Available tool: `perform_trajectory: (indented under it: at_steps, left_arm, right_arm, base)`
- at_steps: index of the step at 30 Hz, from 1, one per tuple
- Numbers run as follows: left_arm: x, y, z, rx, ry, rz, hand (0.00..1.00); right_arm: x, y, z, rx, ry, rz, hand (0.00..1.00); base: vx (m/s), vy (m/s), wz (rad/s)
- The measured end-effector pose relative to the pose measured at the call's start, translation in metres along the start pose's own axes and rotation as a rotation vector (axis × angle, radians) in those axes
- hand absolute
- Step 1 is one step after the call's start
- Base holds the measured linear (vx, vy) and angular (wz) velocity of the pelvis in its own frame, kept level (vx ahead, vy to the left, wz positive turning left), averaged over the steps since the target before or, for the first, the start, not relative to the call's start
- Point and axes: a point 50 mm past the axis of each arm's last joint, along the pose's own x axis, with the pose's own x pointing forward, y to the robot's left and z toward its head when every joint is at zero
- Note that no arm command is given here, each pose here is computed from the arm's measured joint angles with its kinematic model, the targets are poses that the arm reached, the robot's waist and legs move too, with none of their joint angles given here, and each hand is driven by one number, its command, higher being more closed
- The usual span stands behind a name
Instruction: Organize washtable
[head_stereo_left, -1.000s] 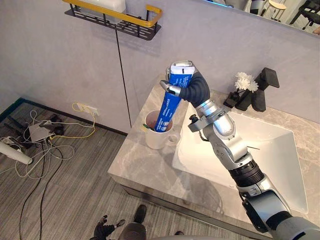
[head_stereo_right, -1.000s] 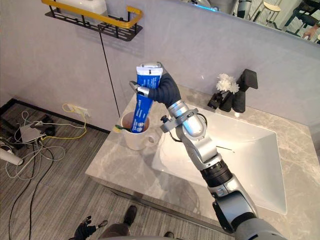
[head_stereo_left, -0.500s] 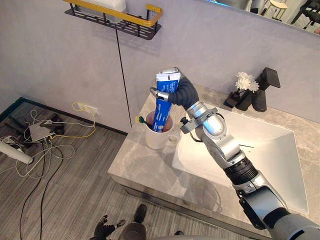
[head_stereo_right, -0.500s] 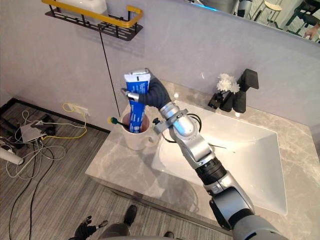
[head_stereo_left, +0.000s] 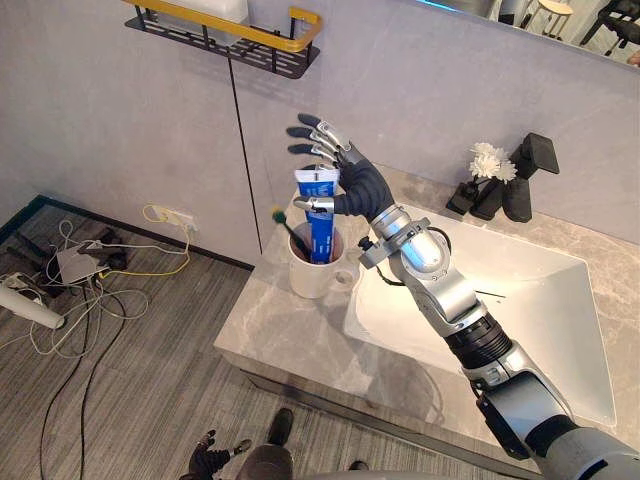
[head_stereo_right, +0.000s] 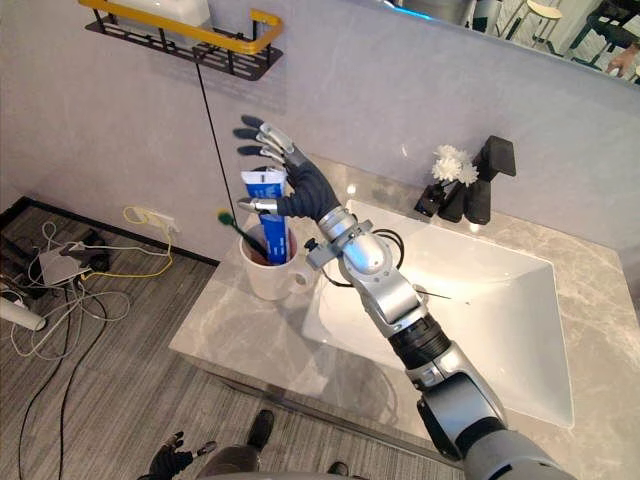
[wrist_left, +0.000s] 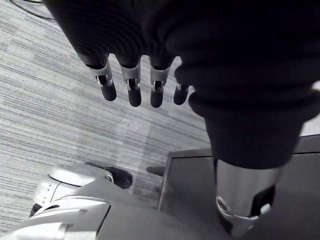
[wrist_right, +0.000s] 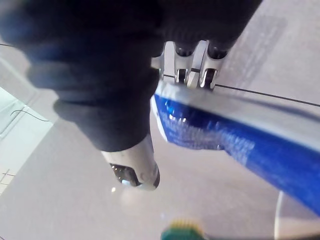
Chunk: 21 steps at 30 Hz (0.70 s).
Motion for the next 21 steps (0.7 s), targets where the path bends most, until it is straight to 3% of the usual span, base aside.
perform_trajectory:
  at_steps: [12, 21]
  left_arm:
    - [0.000, -0.003, -0.001, -0.004, 0.003, -0.007, 0.00]
    - [-0.001, -0.002, -0.005, 0.008, 0.016, -0.022, 0.00]
  right_arm:
    - [-0.013, -0.006, 0.011, -0.041, -0.050, -0.058, 0.00]
    - [-0.043, -0.033, 0.078, -0.294, -0.311, -0.097, 0.00]
  base:
    - [0.00, 0.000, -0.01]
    - [-0.02, 0.000, -0.05]
